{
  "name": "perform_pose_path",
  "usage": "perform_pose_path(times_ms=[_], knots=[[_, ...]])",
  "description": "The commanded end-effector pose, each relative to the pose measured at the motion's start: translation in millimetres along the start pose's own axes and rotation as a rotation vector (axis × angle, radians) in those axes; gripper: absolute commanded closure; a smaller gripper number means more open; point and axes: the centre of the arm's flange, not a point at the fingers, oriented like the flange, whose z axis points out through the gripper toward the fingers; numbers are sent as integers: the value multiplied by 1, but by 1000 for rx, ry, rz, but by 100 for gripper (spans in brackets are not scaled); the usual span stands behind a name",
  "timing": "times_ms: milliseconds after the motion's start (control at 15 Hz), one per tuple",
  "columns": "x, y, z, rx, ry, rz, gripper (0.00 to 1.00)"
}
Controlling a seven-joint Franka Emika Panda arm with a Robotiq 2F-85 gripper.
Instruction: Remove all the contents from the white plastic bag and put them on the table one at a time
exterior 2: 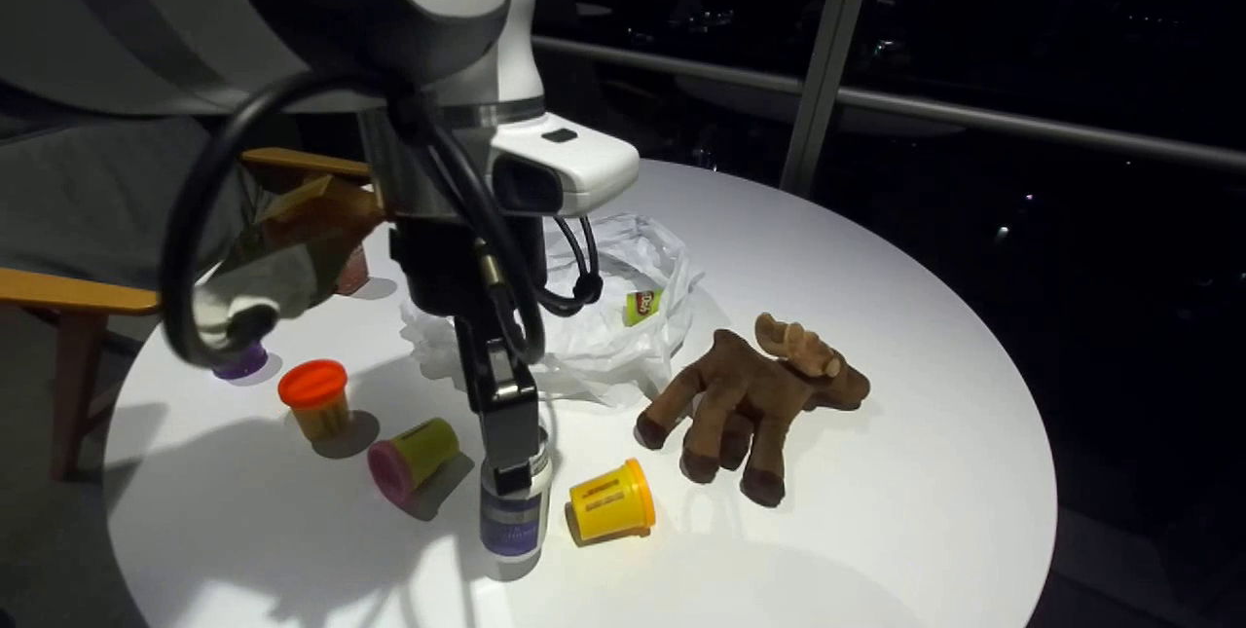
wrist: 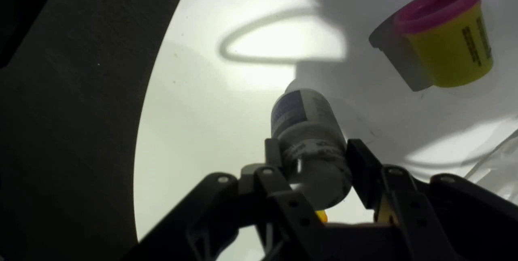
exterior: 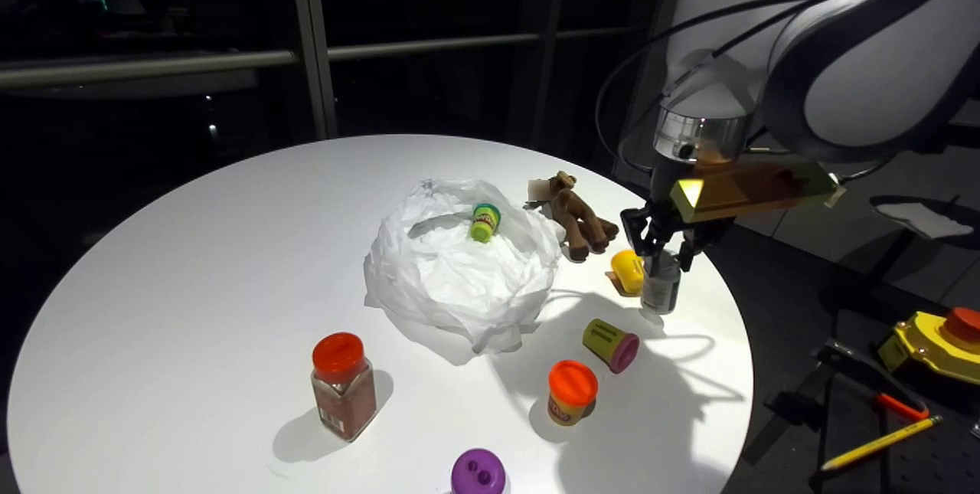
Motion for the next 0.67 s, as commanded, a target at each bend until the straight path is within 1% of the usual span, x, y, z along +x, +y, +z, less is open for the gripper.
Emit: perform_pose_path(times_ms=[0, 200, 333, 400, 467, 600], knots=[[-19, -23, 23, 15, 19, -55, 81], [-30, -29, 22, 41, 23, -98, 81], [-30, -38, 21, 40, 60, -113, 31], [-29, -35, 13, 42, 74, -121, 30], [-29, -35, 11, 33, 82, -127, 24], [-25, -38, 2, 15, 86, -130, 9]])
